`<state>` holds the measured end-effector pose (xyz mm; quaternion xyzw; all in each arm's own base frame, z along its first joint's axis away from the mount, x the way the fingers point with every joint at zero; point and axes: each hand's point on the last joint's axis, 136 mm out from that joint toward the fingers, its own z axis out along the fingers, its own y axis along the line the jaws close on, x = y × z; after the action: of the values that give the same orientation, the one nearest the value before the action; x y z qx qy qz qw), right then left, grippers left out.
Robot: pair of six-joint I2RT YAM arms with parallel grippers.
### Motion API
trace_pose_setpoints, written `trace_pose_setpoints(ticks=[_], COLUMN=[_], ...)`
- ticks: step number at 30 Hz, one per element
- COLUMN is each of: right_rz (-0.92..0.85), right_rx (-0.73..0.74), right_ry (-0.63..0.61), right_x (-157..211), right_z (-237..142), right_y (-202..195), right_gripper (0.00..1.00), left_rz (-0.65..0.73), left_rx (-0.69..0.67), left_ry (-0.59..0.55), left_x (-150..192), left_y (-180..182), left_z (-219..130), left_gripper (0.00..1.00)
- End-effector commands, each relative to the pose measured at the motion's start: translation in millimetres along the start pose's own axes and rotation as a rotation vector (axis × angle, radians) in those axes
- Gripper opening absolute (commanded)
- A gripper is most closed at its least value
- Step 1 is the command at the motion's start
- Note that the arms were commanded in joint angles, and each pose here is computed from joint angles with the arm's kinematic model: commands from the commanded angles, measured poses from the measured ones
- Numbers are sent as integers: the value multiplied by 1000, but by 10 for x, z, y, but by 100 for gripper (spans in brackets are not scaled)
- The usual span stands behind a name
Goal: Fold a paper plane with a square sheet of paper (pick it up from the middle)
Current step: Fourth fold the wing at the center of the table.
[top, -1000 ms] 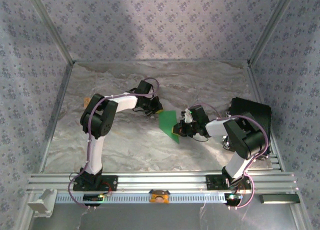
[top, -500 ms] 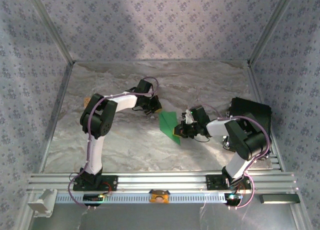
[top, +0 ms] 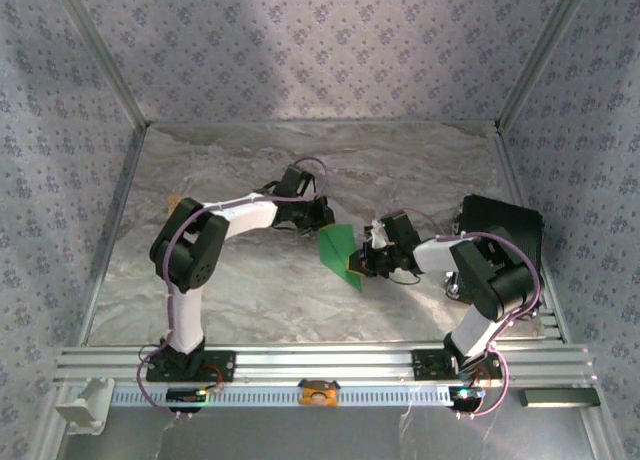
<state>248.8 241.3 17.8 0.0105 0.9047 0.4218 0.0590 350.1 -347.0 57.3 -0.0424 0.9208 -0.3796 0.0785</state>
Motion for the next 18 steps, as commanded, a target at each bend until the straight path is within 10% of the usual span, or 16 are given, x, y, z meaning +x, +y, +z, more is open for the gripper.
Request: trace_pose_setpoints(ticks=[1,18], right_rz=[95,-16], right_rx=[125,74], right_ry=[73,12], right_x=[266,-150], right_z=[-14,-70], right_y=[-342,181], right_gripper=[0,0], left_rz=[14,4], left_rx=[43,-141], left_ry=[55,103], left_x=[91,254], left_y=[25,581], left_z=[150,325], left_gripper=[4,1])
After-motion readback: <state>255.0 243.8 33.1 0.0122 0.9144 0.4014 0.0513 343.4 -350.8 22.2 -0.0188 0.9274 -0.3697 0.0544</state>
